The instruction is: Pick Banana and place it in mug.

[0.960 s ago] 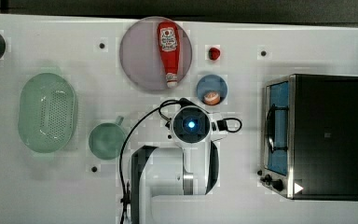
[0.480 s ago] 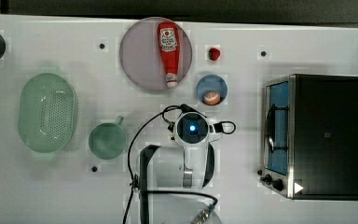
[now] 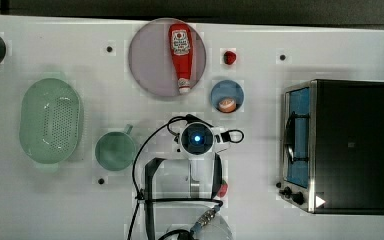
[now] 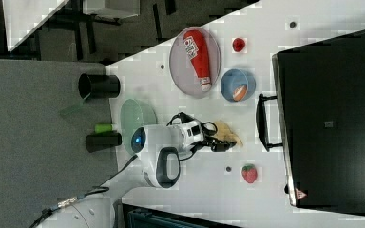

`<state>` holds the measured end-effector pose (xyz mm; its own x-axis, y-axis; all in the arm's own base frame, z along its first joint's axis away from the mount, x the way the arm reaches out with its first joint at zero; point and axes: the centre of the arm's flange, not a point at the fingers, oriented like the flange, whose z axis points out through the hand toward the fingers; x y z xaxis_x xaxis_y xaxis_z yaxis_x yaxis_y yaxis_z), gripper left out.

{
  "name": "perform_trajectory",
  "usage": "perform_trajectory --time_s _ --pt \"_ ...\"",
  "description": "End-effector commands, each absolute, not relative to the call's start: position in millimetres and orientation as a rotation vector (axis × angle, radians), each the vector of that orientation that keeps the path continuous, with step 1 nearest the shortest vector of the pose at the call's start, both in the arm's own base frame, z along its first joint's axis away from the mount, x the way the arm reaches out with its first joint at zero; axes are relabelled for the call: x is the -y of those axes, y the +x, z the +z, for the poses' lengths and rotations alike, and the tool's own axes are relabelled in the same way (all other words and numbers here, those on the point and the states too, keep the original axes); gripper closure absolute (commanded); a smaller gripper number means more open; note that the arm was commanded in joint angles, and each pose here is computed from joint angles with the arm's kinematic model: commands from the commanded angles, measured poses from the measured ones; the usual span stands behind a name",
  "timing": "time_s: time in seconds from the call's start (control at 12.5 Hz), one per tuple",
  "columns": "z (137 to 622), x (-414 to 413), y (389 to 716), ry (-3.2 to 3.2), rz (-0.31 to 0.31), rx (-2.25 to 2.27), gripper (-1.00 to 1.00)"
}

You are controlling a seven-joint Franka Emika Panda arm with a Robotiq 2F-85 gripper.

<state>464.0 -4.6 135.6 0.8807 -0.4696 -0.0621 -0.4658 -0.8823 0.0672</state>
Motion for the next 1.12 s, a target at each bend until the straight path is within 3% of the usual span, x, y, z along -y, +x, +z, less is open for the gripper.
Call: perform_trajectory --time_s 0.08,0.24,0.48,0.8,0.96,1.12 --pt "146.9 3.4 473.2 3.033 -0.051 0.684 -0.1" --pt "146.2 4.0 472.2 3.032 -0.055 0.686 0.34" --pt "150.1 6.1 474.7 3.032 -0.041 0.693 0.34" --pt "221.2 14.1 490.8 3.042 0.081 0.727 0.34" --pt "282.4 20.5 490.7 3.034 0.05 0.751 0.34" --pt "342.3 23.1 484.6 3.025 -0.023 0.762 0.34"
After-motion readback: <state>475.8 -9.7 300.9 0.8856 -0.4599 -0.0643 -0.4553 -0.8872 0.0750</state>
